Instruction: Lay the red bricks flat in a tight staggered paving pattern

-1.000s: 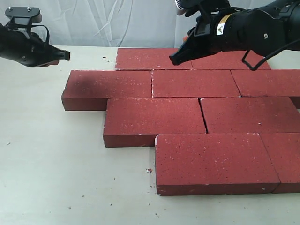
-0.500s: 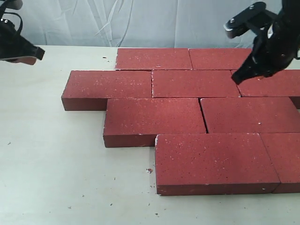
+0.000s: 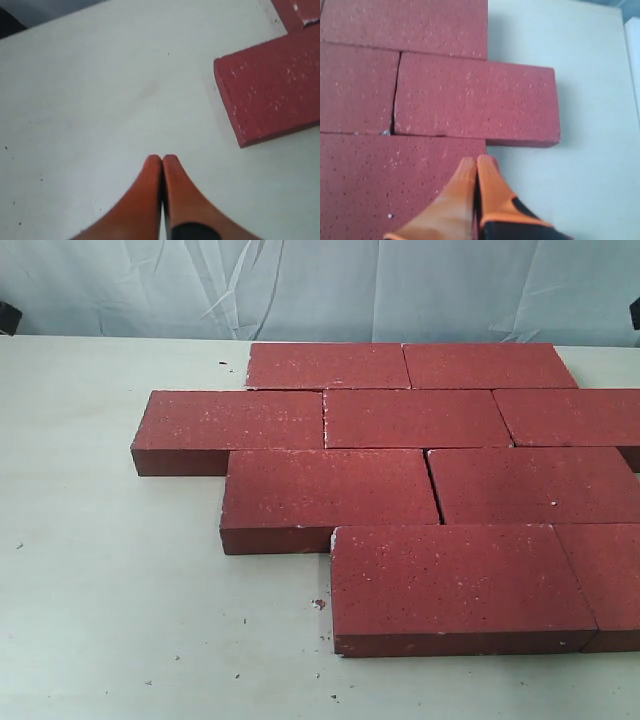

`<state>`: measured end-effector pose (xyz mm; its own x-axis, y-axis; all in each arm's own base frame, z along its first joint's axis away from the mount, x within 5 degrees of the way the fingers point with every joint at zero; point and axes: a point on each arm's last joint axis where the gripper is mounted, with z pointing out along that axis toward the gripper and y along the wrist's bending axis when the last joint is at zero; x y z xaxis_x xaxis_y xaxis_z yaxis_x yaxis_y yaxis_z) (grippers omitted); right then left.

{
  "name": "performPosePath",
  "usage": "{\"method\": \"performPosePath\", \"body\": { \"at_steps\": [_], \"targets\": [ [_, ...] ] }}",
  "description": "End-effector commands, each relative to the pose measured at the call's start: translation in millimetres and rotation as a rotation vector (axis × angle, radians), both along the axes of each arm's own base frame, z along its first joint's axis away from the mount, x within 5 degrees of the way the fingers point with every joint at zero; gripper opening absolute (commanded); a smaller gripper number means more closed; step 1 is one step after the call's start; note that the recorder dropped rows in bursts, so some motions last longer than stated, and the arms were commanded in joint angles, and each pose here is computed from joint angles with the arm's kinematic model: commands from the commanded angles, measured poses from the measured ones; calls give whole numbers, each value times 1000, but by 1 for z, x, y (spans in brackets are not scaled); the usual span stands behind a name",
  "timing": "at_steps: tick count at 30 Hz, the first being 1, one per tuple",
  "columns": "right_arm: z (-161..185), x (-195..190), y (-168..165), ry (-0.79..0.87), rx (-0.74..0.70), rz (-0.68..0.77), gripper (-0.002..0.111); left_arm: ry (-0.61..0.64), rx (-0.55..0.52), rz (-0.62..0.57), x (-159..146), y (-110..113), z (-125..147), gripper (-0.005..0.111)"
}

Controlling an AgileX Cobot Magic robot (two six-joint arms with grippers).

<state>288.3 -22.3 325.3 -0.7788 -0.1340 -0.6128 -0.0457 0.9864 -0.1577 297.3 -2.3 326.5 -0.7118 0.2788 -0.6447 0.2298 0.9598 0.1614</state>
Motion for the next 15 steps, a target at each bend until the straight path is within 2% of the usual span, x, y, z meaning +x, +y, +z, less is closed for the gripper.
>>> {"method": "performPosePath", "body": {
  "at_steps": [1, 5, 15],
  "targets": [
    [10, -25, 0, -204, 1, 0, -1, -153, -24, 23, -12, 1, 8, 0],
    [10, -55, 3, -353, -7, 12, -1, -244, -46, 37, -27, 0, 8, 0],
    [-2, -115, 9, -528, 10, 16, -1, -374, -137, 66, -63, -4, 9, 0]
  ]
}}
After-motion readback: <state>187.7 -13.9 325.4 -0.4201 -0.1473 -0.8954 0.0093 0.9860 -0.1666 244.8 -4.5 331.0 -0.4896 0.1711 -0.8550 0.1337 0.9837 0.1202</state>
